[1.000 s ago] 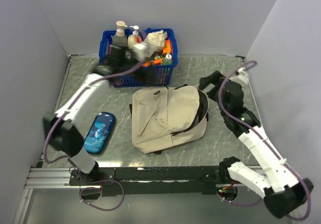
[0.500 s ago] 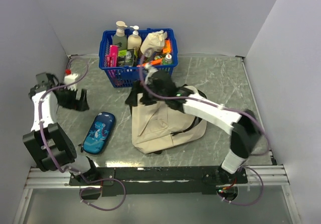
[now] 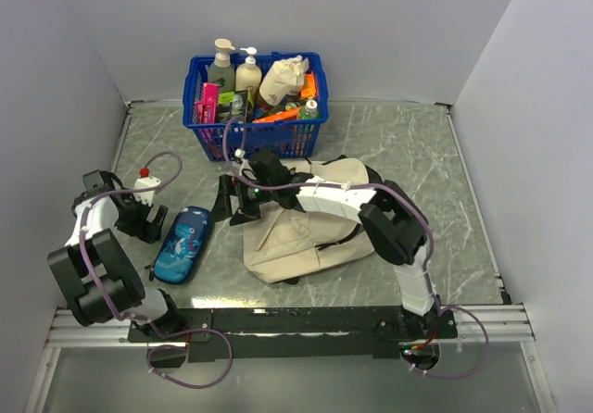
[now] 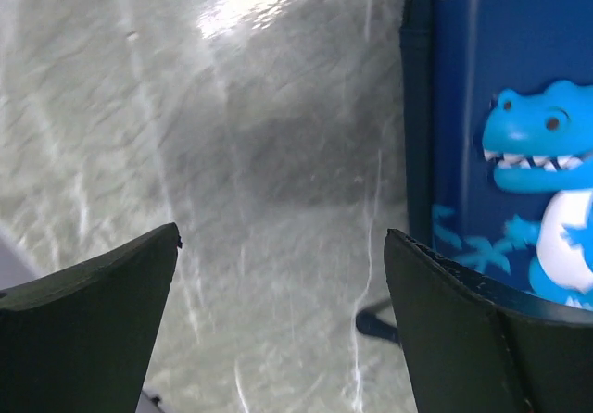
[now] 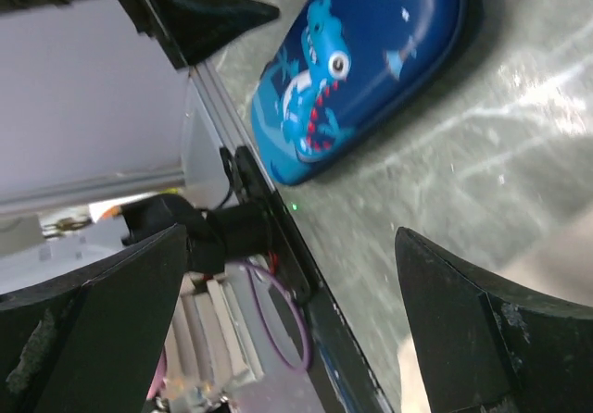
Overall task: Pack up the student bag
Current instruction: Pick up the stationery from the center of the board.
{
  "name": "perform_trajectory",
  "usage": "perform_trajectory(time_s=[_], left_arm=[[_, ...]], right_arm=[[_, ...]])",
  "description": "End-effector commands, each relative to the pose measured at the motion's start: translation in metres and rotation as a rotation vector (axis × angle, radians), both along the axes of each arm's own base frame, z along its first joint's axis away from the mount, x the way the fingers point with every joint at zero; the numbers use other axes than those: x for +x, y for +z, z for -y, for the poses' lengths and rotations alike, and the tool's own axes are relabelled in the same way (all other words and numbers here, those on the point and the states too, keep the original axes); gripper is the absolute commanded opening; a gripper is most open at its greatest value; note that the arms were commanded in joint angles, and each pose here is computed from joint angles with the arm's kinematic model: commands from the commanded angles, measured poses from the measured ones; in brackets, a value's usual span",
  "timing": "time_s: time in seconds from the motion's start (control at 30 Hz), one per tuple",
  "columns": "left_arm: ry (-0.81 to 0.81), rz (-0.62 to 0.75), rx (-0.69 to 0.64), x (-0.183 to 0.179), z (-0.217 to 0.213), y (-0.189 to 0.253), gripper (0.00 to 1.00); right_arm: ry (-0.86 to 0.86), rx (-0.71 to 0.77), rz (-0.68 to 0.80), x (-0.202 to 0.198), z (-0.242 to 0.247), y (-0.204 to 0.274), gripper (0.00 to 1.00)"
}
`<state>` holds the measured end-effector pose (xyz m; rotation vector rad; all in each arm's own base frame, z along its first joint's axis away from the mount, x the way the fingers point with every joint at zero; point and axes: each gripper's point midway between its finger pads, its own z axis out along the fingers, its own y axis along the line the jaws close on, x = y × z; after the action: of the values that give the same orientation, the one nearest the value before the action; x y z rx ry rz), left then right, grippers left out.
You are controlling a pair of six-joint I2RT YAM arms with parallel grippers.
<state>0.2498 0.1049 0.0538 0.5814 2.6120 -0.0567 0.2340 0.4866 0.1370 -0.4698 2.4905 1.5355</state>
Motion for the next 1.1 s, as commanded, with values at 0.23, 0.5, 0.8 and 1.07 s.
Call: perform_trajectory(time_s=[0.23,0.5,0.8,1.07], left_arm=[[-0.178,0.026,0.026,-0.015,0.024,-0.029,0.96],[-0.220,0.017,-0.050,-0.021,0.044,-0.035,0.96],[-0.287,0.049,-0.098,-0.033,0.069,-0.043,0.96],[-0.283,0.119,-0.133,-0.008,0.086,-0.031,0.96]], right_arm=[[-0.033,-0.103,-0.094,-0.001,-0.041,-0.040,1.00],[-0.073,-0.192,-0.164,-0.002,-0.036,-0.075,1.00],[-0.108,-0.200,-0.205,-0.002,-0.041,-0.095,1.00],[-0.108,-0.089,-0.222,-0.002,-0.053,-0.082,1.00]])
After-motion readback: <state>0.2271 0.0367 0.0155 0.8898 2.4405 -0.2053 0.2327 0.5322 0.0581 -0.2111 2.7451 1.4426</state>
